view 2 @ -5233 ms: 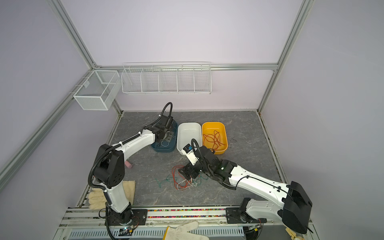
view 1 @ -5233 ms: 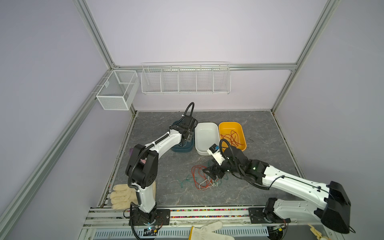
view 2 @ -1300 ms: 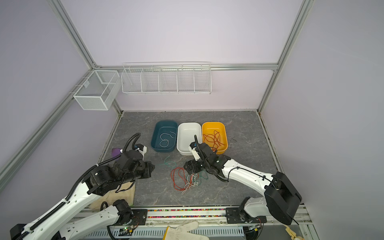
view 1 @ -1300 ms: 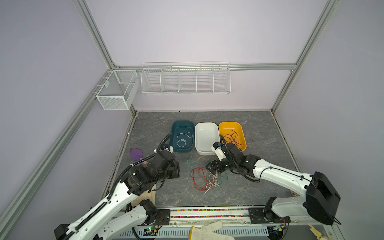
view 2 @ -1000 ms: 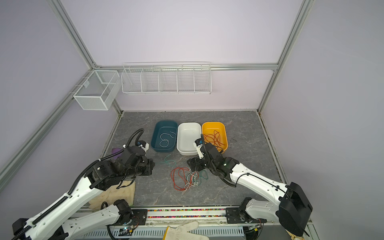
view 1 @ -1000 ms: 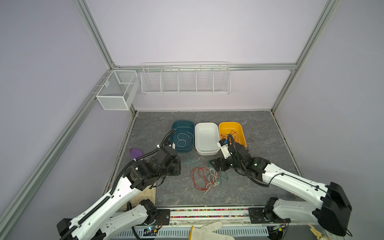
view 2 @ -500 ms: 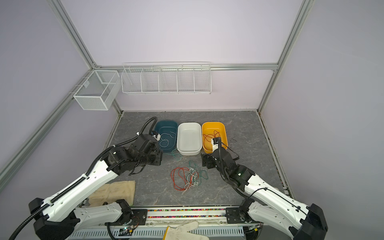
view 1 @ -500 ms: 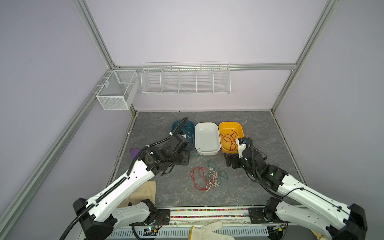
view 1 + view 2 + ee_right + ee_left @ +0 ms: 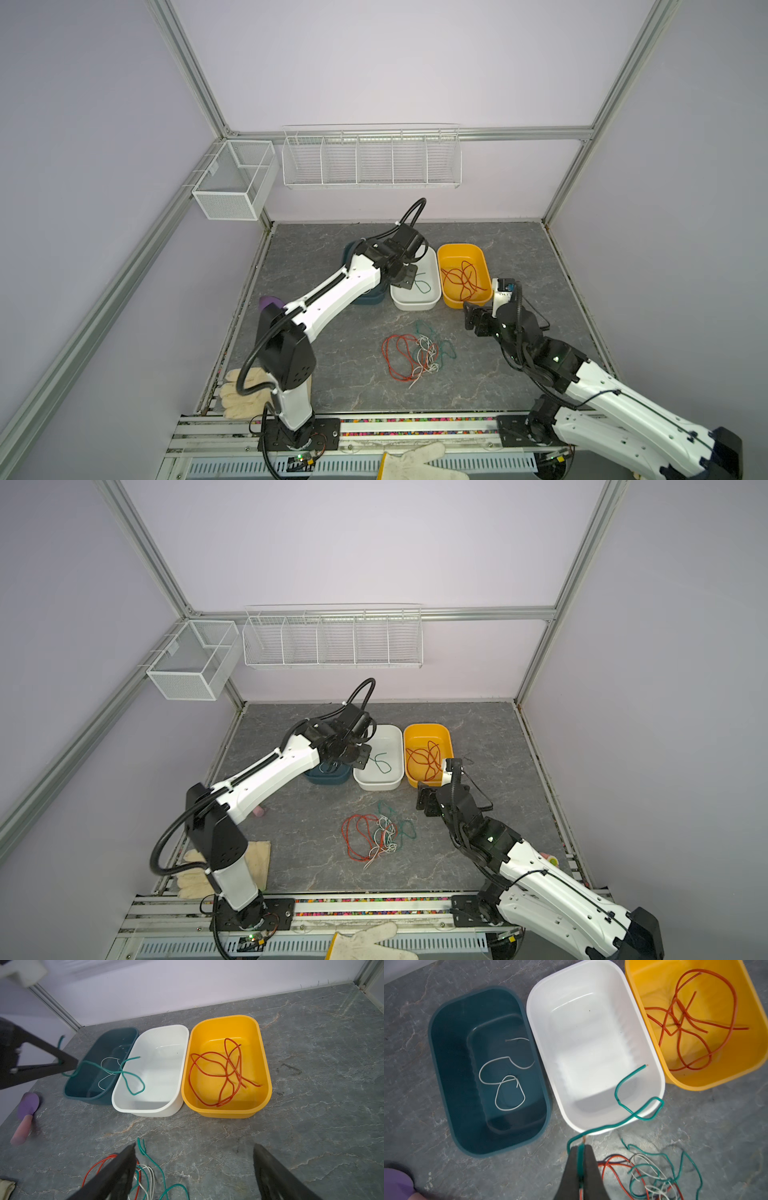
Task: Untangle the cables
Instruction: 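Lift the green wire and carry it over the white tub with the left gripper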
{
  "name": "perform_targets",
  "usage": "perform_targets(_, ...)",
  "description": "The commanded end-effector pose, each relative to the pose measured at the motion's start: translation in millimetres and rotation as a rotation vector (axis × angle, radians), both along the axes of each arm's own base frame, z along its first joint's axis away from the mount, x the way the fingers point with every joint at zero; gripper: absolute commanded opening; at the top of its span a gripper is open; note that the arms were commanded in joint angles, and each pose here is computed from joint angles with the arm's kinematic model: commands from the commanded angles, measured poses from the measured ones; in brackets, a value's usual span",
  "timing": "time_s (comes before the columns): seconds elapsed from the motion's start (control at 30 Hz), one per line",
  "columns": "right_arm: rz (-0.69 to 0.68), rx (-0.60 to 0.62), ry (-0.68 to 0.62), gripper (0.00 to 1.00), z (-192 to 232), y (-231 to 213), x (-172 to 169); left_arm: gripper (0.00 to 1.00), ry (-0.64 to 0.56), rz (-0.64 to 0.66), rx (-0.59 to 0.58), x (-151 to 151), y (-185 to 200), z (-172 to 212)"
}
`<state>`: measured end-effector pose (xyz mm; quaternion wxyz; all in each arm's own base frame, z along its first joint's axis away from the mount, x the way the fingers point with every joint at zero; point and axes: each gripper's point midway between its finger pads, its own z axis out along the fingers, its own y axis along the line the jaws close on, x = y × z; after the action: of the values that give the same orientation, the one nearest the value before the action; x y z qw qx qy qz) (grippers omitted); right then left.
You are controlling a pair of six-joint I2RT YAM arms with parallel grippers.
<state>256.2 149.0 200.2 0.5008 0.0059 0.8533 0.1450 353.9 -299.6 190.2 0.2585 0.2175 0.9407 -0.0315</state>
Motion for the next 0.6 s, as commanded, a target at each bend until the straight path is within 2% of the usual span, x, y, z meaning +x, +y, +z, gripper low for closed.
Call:
perform_targets(0.0, -0.025, 0.014, -0.008, 0.89, -1, -3, 2, 0.00, 0.027, -0.040, 0.166, 14, 7, -19)
perform_targets(0.27, 0.031, 0.022, 0.006, 0.89, -3, 8, 2, 0.00, 0.064, -0.067, 0.262, 43, 0, -56)
perform_targets(0.57, 0.181, 0.009, 0.097, 0.89, -18, 44, 3, 0.00, 0.139, -0.131, 0.296, 41, -5, -91)
